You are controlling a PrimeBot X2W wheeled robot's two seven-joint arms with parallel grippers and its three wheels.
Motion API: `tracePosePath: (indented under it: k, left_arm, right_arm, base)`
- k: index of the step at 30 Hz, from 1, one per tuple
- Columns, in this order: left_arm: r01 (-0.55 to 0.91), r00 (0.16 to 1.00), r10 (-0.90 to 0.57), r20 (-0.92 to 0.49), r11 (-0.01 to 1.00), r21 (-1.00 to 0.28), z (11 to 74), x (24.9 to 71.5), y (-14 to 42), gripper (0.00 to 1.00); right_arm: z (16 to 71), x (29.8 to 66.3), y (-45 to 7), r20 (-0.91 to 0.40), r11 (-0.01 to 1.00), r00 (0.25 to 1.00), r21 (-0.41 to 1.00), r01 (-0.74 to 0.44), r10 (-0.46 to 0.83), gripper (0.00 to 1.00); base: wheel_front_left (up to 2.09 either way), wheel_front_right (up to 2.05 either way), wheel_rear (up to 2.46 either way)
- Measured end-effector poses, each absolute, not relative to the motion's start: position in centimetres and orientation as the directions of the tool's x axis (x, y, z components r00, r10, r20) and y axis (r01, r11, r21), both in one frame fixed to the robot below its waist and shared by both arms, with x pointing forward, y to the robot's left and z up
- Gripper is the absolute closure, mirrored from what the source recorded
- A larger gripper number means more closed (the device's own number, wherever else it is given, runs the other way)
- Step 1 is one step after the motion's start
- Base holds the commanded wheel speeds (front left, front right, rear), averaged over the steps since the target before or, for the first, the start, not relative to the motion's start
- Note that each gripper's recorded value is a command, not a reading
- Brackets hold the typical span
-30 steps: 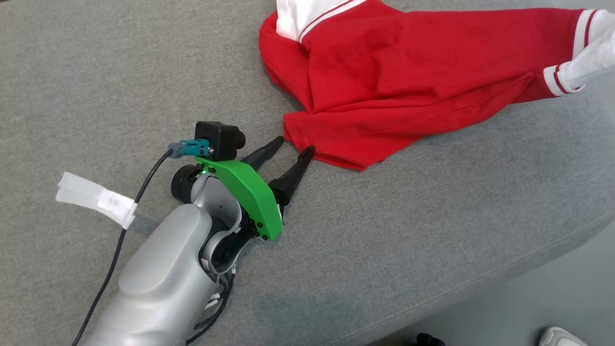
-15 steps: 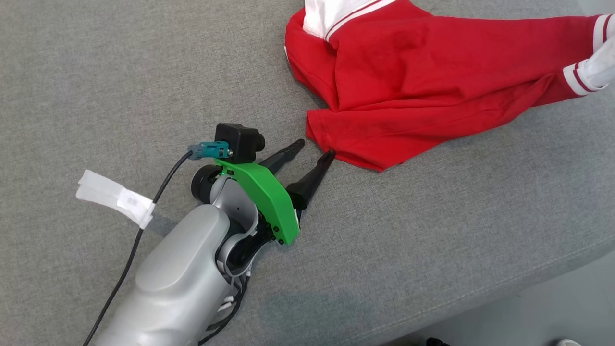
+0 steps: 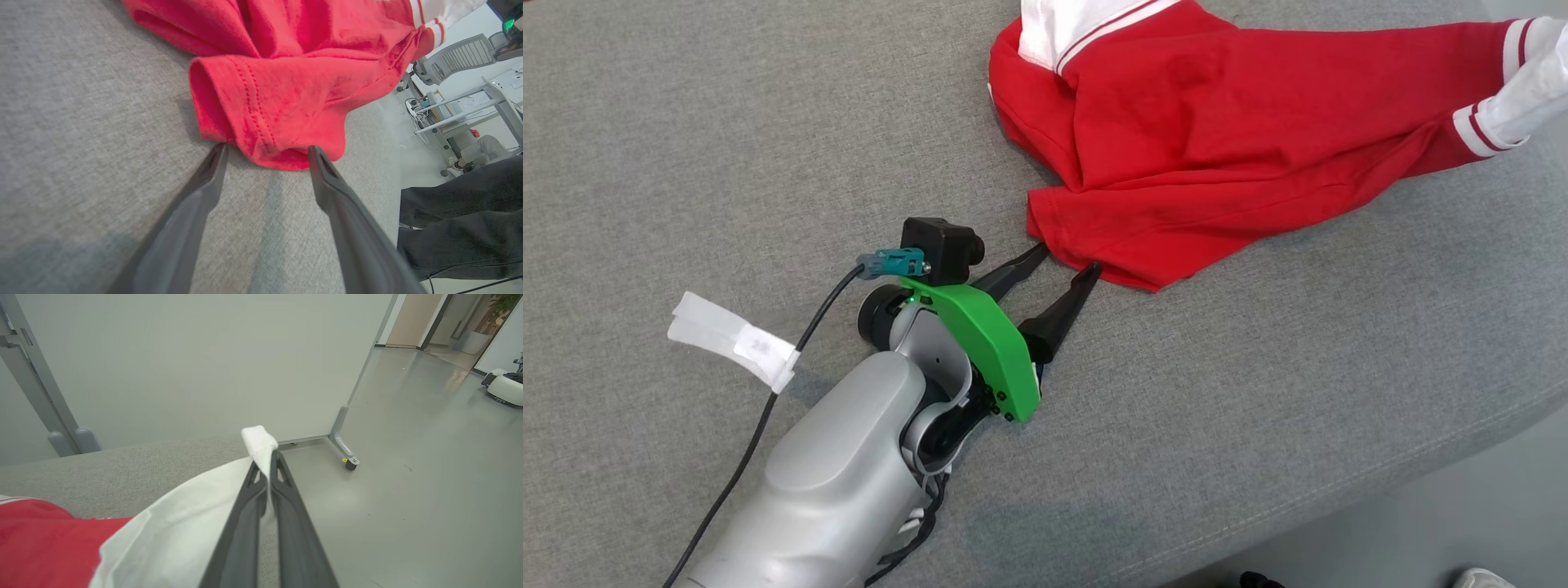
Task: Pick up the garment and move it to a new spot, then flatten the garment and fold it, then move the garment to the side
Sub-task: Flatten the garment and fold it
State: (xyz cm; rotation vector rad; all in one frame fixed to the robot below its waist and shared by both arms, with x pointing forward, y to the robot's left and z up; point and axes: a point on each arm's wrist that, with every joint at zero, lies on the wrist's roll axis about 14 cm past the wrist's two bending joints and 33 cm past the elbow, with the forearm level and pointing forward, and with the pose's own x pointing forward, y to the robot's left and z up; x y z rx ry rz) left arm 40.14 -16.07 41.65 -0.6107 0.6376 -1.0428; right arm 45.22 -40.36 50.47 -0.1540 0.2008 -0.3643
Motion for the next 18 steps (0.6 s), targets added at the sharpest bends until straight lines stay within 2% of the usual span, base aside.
tracePosePath:
  k: [6, 7, 9, 14, 17, 18]
  left_arm:
    - [0.595, 0.350, -0.919, -0.183, 0.368, -0.714, 41.6, 39.9, -16.5, 0.01]
    - [0.594, 0.349, -0.920, -0.181, 0.367, -0.716, 41.6, 39.8, -16.5, 0.13]
    - [0.594, 0.345, -0.921, -0.180, 0.363, -0.717, 41.7, 39.8, -16.6, 0.50]
    - [0.599, 0.342, -0.925, -0.163, 0.349, -0.721, 41.9, 39.5, -16.9, 0.52]
    - [0.600, 0.344, -0.926, -0.154, 0.343, -0.723, 42.1, 39.4, -17.0, 0.67]
    - [0.598, 0.345, -0.927, -0.149, 0.340, -0.726, 42.2, 39.4, -17.1, 0.69]
  right_arm:
    - [50.6, 45.1, -40.6, -0.159, 0.920, 0.913, -0.190, 0.344, -0.375, 1.00]
    - [50.7, 45.1, -40.7, -0.159, 0.919, 0.913, -0.190, 0.345, -0.376, 1.00]
    - [50.7, 45.2, -40.6, -0.160, 0.920, 0.914, -0.189, 0.342, -0.373, 1.00]
    - [50.4, 45.1, -40.7, -0.162, 0.920, 0.913, -0.187, 0.345, -0.375, 1.00]
    - [50.2, 45.0, -40.8, -0.167, 0.919, 0.910, -0.186, 0.348, -0.379, 1.00]
    - [50.1, 45.0, -40.8, -0.169, 0.918, 0.909, -0.186, 0.349, -0.380, 1.00]
  base:
    - [0.00, 0.00, 0.00]
    - [0.00, 0.00, 0.00]
    - [0.00, 0.00, 0.00]
    - [0.00, 0.00, 0.00]
    - [0.00, 0.00, 0.00]
    - [0.00, 0.00, 0.00]
